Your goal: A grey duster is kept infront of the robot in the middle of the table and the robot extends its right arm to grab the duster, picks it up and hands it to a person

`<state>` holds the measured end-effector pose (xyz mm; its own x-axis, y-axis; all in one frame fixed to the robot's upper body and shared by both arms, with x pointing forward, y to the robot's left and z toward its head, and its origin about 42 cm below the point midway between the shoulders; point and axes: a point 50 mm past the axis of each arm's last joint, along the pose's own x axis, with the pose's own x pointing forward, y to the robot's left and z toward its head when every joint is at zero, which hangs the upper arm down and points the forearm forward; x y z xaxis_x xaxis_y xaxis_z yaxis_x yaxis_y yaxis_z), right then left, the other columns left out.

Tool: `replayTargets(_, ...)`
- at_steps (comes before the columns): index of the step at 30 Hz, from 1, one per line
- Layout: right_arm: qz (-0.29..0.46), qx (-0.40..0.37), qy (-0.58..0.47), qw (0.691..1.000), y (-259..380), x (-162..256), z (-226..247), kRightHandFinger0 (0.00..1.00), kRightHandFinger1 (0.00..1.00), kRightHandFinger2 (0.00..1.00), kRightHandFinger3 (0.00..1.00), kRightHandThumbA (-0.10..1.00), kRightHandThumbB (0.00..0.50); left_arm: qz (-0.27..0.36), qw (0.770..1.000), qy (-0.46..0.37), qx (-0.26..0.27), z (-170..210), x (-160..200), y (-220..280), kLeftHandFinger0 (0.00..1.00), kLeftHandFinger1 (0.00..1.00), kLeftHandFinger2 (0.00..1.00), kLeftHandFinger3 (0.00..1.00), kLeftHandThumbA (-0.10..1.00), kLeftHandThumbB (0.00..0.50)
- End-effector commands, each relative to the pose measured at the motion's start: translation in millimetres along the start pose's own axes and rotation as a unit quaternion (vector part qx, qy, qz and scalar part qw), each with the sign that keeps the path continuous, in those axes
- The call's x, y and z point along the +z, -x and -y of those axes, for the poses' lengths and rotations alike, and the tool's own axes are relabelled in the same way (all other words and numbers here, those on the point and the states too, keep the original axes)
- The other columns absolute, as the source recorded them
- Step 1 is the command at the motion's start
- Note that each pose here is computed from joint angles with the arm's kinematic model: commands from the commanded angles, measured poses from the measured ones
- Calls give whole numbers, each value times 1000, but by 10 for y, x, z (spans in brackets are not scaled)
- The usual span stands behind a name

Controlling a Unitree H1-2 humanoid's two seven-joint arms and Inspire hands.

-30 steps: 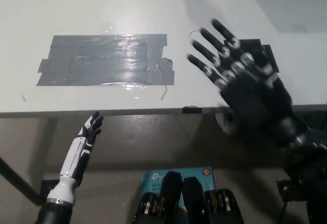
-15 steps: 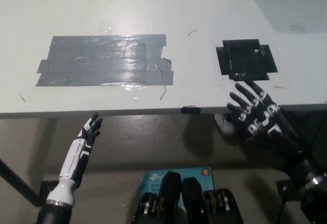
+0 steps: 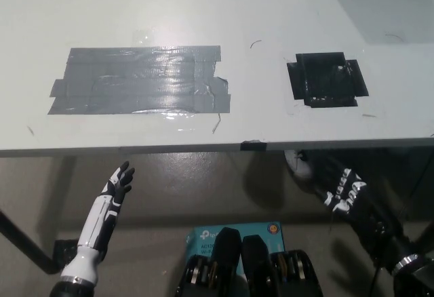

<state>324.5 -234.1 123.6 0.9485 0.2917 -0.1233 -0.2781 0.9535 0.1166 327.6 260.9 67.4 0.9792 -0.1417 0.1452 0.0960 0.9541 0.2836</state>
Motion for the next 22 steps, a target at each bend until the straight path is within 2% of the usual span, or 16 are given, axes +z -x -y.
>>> replayTargets(1, 103, -38, 267, 957, -23, 108, 102, 1000, 1000, 1000, 1000, 936, 398, 36, 999, -3, 9, -47, 139, -8, 1000, 1000, 1000, 1000, 1000, 301)
replayTargets(7, 103, -36, 277, 955, -43, 117, 103, 1000, 1000, 1000, 1000, 941, 404, 37, 999, -1, 9, -56, 140, -22, 1000, 1000, 1000, 1000, 1000, 309)
replayTargets(22, 110, -35, 302, 946, -75, 153, 76, 1000, 1000, 1000, 1000, 943, 378, 40, 999, -1, 9, -80, 173, -71, 997, 1000, 1000, 1000, 1000, 300)
